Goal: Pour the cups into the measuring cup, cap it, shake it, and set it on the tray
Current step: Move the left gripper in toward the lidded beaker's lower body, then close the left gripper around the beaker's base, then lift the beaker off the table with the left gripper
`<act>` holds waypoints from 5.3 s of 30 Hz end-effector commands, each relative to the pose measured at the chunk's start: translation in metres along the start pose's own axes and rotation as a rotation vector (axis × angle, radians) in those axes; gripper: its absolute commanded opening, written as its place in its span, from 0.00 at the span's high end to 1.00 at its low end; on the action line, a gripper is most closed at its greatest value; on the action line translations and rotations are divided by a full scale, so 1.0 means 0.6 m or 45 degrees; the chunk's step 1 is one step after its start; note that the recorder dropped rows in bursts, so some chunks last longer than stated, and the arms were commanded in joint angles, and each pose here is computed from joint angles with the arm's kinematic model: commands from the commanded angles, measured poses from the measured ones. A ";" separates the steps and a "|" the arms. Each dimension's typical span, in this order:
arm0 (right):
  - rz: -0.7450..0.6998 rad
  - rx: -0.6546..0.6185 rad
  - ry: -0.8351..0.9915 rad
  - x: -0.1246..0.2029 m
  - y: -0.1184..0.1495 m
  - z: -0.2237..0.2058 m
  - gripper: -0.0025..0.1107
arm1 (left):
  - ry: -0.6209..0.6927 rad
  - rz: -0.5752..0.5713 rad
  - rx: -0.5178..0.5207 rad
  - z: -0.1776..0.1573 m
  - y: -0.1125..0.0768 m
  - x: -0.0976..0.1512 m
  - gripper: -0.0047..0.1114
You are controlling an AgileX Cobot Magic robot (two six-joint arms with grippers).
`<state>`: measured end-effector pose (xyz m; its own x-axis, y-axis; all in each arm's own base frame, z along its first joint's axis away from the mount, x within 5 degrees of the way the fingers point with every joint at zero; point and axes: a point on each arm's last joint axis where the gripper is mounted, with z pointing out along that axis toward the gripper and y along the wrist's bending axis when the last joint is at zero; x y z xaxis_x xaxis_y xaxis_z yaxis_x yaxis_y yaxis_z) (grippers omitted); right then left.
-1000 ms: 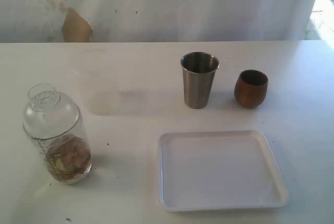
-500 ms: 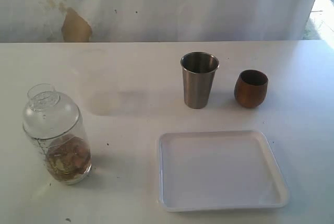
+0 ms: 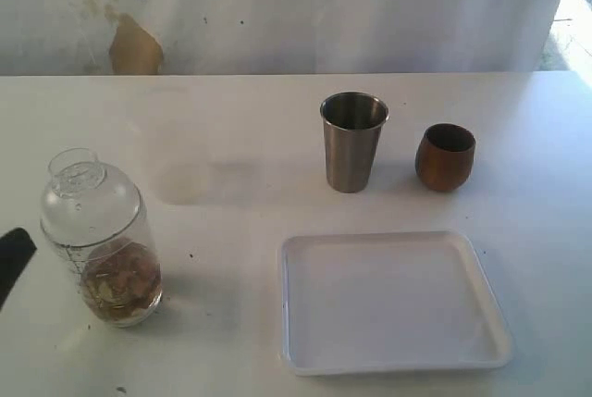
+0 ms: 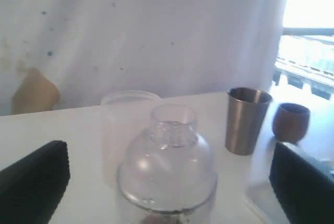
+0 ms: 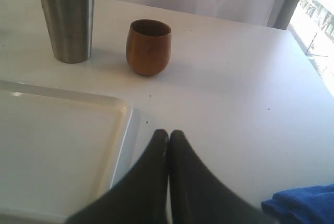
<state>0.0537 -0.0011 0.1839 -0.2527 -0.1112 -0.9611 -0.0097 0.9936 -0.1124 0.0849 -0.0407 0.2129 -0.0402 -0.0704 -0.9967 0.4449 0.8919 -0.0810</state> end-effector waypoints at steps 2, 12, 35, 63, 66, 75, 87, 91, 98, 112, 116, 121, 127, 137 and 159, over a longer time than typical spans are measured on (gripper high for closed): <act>0.003 0.010 0.001 0.003 0.000 0.000 0.98 | 0.124 0.039 0.093 0.018 -0.002 0.018 0.06; 0.003 0.010 0.001 0.003 0.000 0.000 0.98 | 0.310 0.052 0.104 0.055 0.018 0.055 0.06; 0.003 0.010 0.001 0.003 0.000 0.000 0.98 | 0.404 0.061 0.268 0.152 0.053 0.124 0.06; 0.004 0.009 0.001 0.003 0.000 0.000 0.98 | 0.395 0.064 0.360 0.204 0.071 0.160 0.06; 0.004 0.009 0.001 0.003 0.000 0.000 0.98 | 0.395 0.065 0.365 0.204 0.070 0.160 0.06; 0.007 0.008 0.001 0.003 0.000 0.000 0.98 | 0.395 0.067 0.365 0.204 0.070 0.160 0.06; 0.007 0.008 0.001 0.003 0.000 0.000 0.98 | 0.406 0.085 0.463 0.200 0.060 0.162 0.95; 0.007 0.008 0.001 0.003 0.000 0.000 0.98 | 0.405 0.088 0.470 0.200 0.060 0.162 0.96; 0.007 0.008 0.001 0.003 0.000 0.000 0.98 | 0.379 0.086 0.607 0.213 0.053 0.151 0.96; 0.007 0.008 0.001 0.003 0.000 0.000 0.98 | 0.029 0.177 0.626 0.237 0.005 0.031 0.96; 0.007 0.008 0.001 0.003 0.000 0.000 0.98 | 0.224 -0.004 0.272 0.275 0.049 0.028 0.96; 0.006 0.005 0.001 0.003 0.000 0.000 0.98 | 0.120 0.181 0.739 0.263 -0.028 0.001 0.96; 0.006 0.005 0.001 0.003 0.000 0.000 0.98 | 0.112 0.209 0.833 0.257 -0.049 -0.014 0.96; 0.006 0.003 0.001 0.003 0.000 0.000 0.98 | 0.186 0.186 0.377 0.282 -0.024 -0.014 0.96; 0.005 0.003 0.001 0.003 0.000 0.000 0.98 | 0.115 0.038 0.285 0.265 -0.026 -0.022 0.96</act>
<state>0.0536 -0.0009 0.1836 -0.2556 -0.1025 -0.9613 -0.0101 0.9946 -0.1034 0.2127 -0.1338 0.2157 -0.0675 0.1853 -0.9804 0.7324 0.6765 0.0775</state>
